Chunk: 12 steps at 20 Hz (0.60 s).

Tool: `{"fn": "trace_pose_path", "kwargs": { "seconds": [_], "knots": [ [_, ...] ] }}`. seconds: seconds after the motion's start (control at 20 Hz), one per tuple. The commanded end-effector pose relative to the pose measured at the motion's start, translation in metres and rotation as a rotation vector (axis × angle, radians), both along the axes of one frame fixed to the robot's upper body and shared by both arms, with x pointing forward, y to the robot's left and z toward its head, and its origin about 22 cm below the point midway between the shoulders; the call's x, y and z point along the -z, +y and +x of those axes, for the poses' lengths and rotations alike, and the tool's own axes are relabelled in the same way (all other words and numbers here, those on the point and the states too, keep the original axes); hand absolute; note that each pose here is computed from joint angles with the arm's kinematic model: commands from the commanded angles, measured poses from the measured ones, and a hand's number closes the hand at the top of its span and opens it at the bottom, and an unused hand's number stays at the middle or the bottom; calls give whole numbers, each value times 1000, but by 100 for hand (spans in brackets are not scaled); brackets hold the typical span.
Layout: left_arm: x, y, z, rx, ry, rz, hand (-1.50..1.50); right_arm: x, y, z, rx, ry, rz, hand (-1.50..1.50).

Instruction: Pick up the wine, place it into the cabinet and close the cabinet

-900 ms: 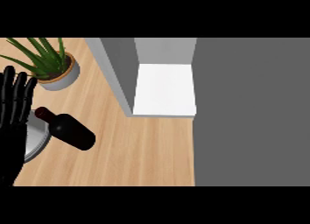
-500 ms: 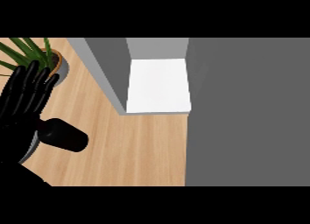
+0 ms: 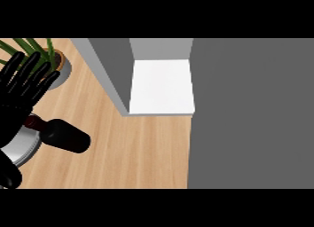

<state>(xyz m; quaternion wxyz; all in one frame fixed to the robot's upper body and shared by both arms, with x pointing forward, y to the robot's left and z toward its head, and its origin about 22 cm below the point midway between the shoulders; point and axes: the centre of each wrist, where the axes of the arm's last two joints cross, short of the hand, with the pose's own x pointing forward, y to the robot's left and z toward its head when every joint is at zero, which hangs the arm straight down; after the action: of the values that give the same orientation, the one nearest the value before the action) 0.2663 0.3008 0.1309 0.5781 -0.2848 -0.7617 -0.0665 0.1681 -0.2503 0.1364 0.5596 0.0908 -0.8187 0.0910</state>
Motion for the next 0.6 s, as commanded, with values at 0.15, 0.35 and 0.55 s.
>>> {"fn": "trace_pose_path", "kwargs": {
  "seconds": [0.15,0.35,0.55],
  "knots": [
    [-10,-6,9,25,29,-31,-150,-20,6,-10,-9,33,5,-150],
    [3,5,-3,38,26,-22,-150,-14,3,-6,-8,23,15,-150],
    [-10,5,-7,38,21,-25,-150,-30,1,-36,-20,27,-17,-150]
  ]
}}
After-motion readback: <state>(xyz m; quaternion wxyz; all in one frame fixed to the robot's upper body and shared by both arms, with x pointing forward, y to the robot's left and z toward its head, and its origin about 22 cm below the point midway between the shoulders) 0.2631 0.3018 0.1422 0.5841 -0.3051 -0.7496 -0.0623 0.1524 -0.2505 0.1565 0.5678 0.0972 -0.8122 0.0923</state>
